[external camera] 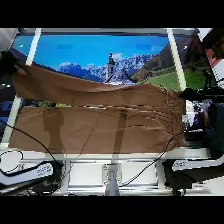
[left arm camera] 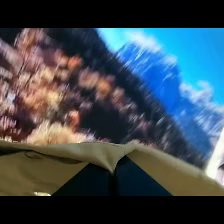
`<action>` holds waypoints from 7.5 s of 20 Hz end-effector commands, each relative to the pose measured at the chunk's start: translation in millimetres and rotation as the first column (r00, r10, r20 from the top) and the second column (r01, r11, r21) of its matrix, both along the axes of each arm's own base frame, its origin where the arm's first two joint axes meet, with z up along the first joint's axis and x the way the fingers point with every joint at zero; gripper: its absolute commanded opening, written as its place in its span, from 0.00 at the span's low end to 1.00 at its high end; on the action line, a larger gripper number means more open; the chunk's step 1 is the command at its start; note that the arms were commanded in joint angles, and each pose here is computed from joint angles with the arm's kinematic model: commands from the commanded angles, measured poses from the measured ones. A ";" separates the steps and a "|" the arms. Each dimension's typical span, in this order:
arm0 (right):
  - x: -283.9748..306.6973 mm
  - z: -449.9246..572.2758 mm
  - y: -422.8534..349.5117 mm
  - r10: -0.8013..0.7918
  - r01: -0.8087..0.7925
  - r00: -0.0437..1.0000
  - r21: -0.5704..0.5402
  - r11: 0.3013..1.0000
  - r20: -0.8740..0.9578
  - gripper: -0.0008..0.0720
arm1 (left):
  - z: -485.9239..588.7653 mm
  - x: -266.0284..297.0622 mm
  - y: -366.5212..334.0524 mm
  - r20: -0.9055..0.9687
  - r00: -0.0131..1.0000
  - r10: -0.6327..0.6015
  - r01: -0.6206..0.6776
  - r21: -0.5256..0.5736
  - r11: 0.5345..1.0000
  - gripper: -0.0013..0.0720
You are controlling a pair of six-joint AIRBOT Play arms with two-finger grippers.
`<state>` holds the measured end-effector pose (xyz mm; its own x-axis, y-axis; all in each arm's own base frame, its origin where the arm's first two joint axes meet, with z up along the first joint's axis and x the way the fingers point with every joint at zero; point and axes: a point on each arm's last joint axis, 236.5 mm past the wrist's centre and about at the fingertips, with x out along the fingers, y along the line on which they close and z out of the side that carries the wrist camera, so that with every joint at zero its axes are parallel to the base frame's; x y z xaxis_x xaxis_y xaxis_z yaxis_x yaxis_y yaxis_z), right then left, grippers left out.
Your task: Fold the clothes and pants, and hang the long-sleeved shirts on hangers.
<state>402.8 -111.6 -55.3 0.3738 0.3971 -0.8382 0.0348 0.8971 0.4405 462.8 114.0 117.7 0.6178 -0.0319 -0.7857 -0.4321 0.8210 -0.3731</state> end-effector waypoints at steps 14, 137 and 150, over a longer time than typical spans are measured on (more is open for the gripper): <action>8.1 -5.2 -22.7 -0.028 0.031 0.999 -0.099 0.995 0.029 0.06 | -111.7 98.1 18.9 0.121 0.985 0.120 -0.089 -0.234 0.968 0.96; 17.8 81.2 -39.6 -0.153 0.150 0.988 -0.084 0.985 -0.034 0.06 | -195.9 -145.0 24.0 -0.534 0.796 -0.286 0.308 -0.048 0.950 0.60; 17.7 81.2 -39.4 -0.153 0.150 0.988 -0.083 0.985 -0.035 0.06 | -197.6 -127.1 17.6 -0.491 0.862 -0.124 0.093 -0.088 0.992 0.93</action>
